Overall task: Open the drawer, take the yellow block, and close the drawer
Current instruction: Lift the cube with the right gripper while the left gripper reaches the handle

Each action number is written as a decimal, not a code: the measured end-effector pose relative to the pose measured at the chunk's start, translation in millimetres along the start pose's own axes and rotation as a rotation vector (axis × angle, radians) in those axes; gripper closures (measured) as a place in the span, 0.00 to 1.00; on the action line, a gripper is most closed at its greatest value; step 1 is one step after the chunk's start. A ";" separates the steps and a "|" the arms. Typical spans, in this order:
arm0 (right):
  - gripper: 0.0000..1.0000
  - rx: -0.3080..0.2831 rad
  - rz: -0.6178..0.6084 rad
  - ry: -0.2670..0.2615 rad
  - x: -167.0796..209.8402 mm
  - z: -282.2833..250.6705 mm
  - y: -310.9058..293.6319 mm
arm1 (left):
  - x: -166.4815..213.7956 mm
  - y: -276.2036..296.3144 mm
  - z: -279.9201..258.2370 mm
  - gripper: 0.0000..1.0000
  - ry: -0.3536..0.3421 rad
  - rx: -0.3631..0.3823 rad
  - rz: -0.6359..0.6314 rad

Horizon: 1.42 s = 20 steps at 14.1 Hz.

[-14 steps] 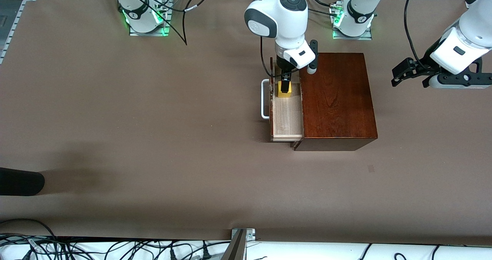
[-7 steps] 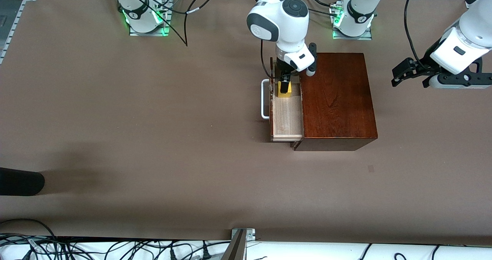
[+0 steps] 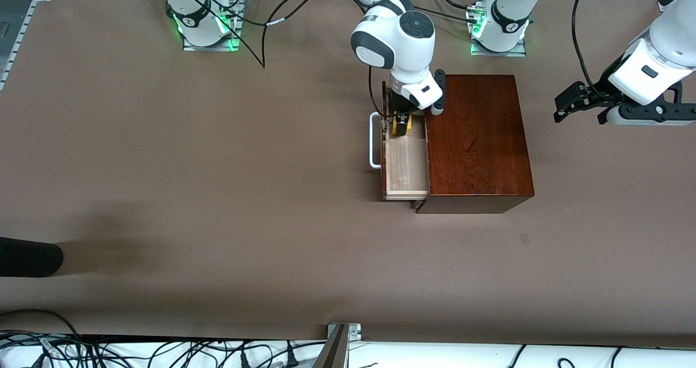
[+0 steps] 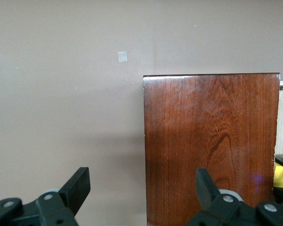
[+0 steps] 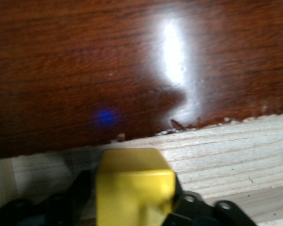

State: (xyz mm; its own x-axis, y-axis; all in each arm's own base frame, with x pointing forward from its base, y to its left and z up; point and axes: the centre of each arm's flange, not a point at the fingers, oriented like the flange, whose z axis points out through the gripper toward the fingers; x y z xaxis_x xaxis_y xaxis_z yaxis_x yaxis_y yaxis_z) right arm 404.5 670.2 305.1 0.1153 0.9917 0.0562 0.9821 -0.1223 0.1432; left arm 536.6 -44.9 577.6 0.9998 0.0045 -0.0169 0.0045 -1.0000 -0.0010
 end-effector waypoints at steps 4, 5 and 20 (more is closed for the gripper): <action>0.44 -0.012 0.023 -0.011 -5.2 -28.9 17.0 | 0.0 0.1 0.0 0.00 0.000 0.000 0.002; 0.44 -0.016 0.034 -0.014 -8.4 -47.4 24.8 | 0.0 0.1 0.0 0.00 0.000 0.000 0.003; 0.44 0.135 0.793 -0.068 -403.7 -189.5 317.2 | -7.0 154.4 27.0 0.00 -0.049 -0.070 0.686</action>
State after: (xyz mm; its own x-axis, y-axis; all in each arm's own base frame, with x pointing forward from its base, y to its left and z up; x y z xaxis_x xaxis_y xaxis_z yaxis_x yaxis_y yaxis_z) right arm 641.3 223.8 515.0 0.7898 0.6126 0.0303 0.6133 -0.7891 -0.0353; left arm 529.8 -199.3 550.6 0.7752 -0.6307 -0.0356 -0.6260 -0.7745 0.0909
